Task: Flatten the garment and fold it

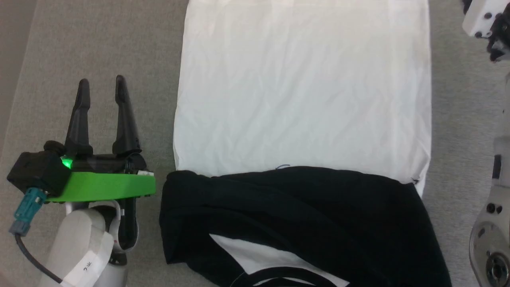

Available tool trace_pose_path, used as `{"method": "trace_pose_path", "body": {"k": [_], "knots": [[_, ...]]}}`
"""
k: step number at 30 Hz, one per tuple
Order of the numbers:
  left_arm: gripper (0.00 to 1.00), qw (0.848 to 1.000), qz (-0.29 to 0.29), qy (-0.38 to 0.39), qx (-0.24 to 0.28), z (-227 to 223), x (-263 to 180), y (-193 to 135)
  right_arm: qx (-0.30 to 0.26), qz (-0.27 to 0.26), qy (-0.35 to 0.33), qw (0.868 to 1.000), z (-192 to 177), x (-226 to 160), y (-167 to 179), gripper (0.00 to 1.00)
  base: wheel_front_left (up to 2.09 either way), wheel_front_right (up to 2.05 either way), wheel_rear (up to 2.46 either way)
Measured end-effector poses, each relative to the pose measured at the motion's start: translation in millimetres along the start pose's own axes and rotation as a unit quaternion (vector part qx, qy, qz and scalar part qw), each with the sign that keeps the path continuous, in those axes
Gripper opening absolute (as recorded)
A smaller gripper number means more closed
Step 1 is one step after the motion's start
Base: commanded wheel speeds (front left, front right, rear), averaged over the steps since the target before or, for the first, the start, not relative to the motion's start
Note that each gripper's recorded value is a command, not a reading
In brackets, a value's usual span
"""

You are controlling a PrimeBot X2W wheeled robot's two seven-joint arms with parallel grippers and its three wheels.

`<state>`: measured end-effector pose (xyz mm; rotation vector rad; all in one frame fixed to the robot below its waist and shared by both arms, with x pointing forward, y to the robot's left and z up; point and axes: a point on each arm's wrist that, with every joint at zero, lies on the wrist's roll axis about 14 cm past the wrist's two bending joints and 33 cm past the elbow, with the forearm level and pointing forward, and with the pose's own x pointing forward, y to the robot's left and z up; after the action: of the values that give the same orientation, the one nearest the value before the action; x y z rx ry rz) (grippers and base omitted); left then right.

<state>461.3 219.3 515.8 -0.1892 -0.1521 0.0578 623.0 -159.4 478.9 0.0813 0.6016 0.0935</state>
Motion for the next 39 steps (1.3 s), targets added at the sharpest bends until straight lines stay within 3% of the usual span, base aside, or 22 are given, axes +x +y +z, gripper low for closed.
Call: {"method": "trace_pose_path", "body": {"k": [4,9,18,19,20,21,27,31,36,39], "knots": [[1.00,1.000,0.009,0.015,0.003,-15,1,7,-0.031,-0.025,0.091,0.995,-33,31,0,1.00,0.00,0.00,0.00],[1.00,0.999,0.018,0.032,0.010,-31,0,16,-0.067,-0.052,0.184,0.979,-74,57,-1,1.00,0.00,0.00,0.00],[1.00,0.997,0.033,0.060,0.021,-54,-5,31,-0.096,-0.054,0.212,0.971,-93,85,8,1.00,0.00,0.00,0.00],[1.00,0.997,0.033,0.063,0.021,-56,-5,32,-0.098,-0.054,0.216,0.970,-94,86,8,0.89,0.00,0.00,0.00],[1.00,0.997,0.032,0.065,0.022,-58,-5,32,-0.097,-0.054,0.219,0.969,-94,86,8,0.38,0.00,0.00,0.00],[1.00,0.997,0.030,0.067,0.022,-60,-5,31,-0.094,-0.052,0.218,0.970,-92,86,8,0.00,0.00,0.00,0.00],[1.00,0.996,-0.013,0.090,0.010,-68,17,17,-0.097,-0.042,0.199,0.974,-85,85,9,0.00,0.00,0.00,0.00],[1.00,0.992,-0.080,0.098,0.025,-54,63,-9,-0.091,-0.034,0.191,0.977,-81,79,7,0.00,0.00,0.00,0.00],[1.00,0.977,-0.144,0.146,0.051,-49,120,-43,-0.090,-0.023,0.181,0.979,-75,73,8,0.00,0.00,0.00,0.00],[1.00,0.960,-0.161,0.215,0.075,-66,145,-53,-0.090,-0.016,0.169,0.981,-68,72,8,0.00,0.00,0.00,0.00]]}}
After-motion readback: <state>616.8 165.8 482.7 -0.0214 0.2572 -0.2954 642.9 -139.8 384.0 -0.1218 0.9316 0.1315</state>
